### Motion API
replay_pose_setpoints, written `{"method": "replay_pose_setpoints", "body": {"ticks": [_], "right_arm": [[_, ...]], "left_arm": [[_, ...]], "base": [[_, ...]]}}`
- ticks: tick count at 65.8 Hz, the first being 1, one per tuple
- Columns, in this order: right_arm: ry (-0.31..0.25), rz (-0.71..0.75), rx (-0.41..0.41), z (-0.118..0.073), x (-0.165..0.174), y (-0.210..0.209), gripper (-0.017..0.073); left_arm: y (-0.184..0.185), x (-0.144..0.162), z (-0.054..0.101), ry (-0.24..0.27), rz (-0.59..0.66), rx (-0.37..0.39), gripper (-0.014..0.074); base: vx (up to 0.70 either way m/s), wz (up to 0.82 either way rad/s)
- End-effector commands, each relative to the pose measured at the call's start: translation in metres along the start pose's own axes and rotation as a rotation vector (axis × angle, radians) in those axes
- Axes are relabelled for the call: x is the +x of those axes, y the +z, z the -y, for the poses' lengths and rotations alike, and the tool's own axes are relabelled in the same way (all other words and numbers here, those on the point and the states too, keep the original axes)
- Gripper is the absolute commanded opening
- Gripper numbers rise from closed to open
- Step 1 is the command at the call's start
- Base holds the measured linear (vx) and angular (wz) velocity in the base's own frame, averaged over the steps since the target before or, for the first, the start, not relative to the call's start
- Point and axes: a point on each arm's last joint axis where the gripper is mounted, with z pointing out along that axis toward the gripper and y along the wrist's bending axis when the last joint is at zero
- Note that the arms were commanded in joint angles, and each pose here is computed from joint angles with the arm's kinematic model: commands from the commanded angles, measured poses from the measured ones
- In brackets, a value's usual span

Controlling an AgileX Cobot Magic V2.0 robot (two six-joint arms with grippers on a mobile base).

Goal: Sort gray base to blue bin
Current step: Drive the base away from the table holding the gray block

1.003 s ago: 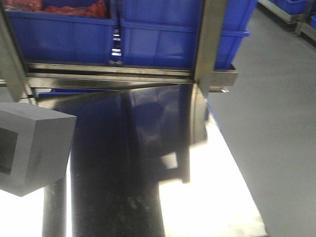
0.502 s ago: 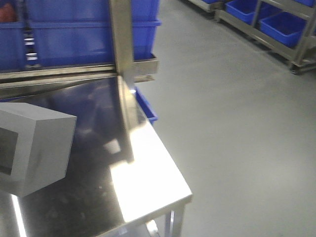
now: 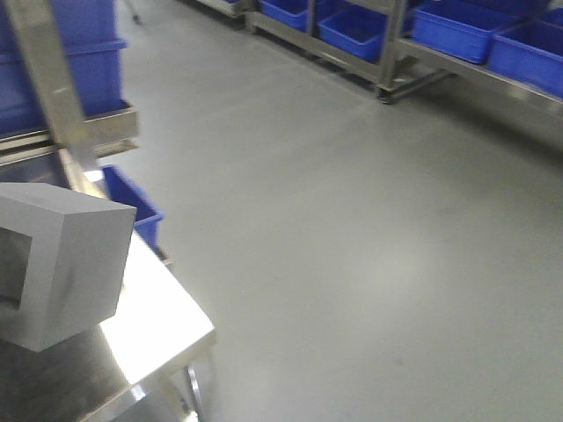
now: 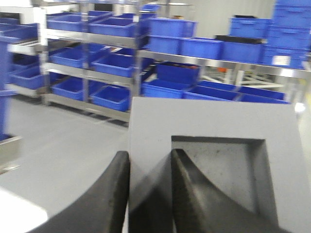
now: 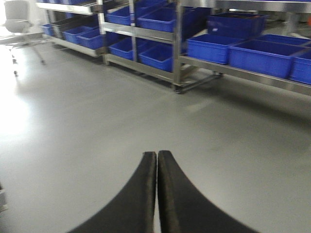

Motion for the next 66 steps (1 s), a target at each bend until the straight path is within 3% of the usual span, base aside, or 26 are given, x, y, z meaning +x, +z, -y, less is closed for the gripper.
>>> {"method": "replay_pose_setpoints", "body": {"ticks": [1,66], "right_arm": [[-0.01,0.075,-0.001,-0.0001,-0.0064,-0.0003,-0.0005],[-0.01,0.075,-0.001,-0.0001,-0.0064,-0.0003,-0.0005]], "left_arm": [[-0.0019,-0.0191,0.0017,-0.017,0.137,0.008,-0.0006],[-0.0018,-0.019,0.0017,-0.017,0.135,0.008,-0.0006]], "base": [[-0.01,-0.6],[0.05,-0.54]]}}
